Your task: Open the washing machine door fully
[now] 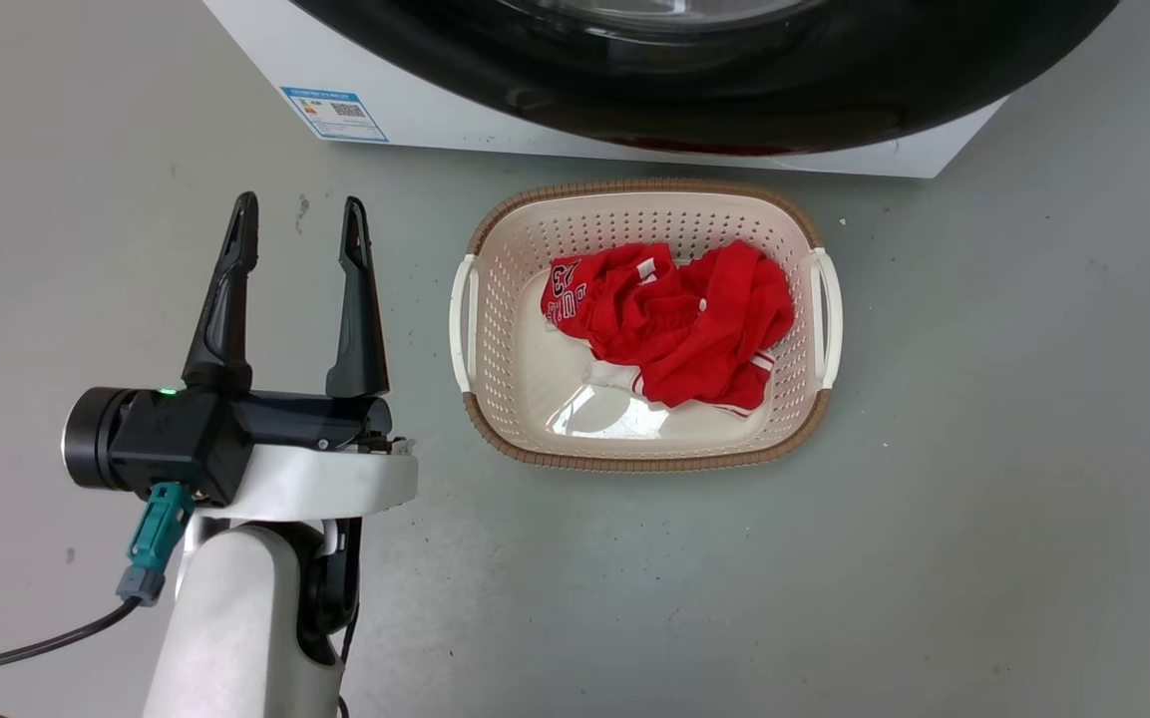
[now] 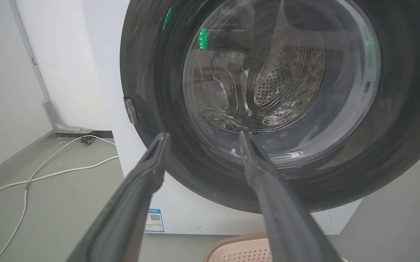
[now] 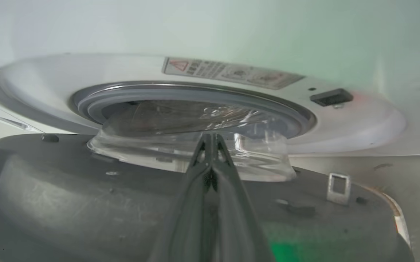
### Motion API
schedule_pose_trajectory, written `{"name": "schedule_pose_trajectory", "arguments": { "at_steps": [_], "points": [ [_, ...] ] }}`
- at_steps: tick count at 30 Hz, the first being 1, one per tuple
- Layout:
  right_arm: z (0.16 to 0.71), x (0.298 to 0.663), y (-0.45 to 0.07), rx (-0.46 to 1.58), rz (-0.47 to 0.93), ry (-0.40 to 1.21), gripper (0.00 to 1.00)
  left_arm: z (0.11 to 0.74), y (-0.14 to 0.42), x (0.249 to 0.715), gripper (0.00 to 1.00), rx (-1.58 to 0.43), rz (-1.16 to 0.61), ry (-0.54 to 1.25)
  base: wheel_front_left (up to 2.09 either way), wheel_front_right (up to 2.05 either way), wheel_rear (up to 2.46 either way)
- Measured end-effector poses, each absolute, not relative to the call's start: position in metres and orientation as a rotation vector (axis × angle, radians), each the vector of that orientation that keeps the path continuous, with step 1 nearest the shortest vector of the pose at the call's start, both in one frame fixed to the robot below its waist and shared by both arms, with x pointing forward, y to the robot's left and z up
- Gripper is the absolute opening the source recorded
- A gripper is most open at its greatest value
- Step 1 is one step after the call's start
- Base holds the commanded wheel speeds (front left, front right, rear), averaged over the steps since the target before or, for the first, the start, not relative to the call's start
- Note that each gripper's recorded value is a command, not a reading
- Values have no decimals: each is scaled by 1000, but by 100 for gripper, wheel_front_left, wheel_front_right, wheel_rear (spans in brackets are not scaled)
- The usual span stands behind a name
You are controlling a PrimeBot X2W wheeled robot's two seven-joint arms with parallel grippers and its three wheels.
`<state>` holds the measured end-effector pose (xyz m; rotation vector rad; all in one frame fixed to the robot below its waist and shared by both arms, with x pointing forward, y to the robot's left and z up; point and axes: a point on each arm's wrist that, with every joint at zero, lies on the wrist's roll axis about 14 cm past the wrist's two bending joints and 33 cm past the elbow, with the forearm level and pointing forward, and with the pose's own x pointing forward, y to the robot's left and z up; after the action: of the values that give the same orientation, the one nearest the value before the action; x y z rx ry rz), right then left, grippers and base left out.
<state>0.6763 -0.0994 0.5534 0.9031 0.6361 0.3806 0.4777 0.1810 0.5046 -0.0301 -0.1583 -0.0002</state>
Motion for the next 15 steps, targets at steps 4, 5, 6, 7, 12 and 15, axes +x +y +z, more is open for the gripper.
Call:
{"name": "schedule_pose_trajectory", "arguments": {
  "at_steps": [4,5,6,7,12,15],
  "points": [
    [552,658,-89,877,450,720,0,509,180,476,100,-32,-3,-165,0,0,0],
    [550,651,-87,872,466,746,0,511,179,474,100,-34,-6,-167,0,0,0],
    [547,643,-84,868,479,774,0,512,178,472,100,-35,-12,-168,0,0,0],
    [544,635,-81,856,491,801,0,513,178,468,100,-35,-14,-167,0,0,0],
    [547,579,-64,829,585,892,0,525,171,442,100,-36,-39,-174,0,0,0],
    [551,556,-57,815,624,915,0,532,168,432,100,-39,-48,-184,0,0,0]
  ]
}}
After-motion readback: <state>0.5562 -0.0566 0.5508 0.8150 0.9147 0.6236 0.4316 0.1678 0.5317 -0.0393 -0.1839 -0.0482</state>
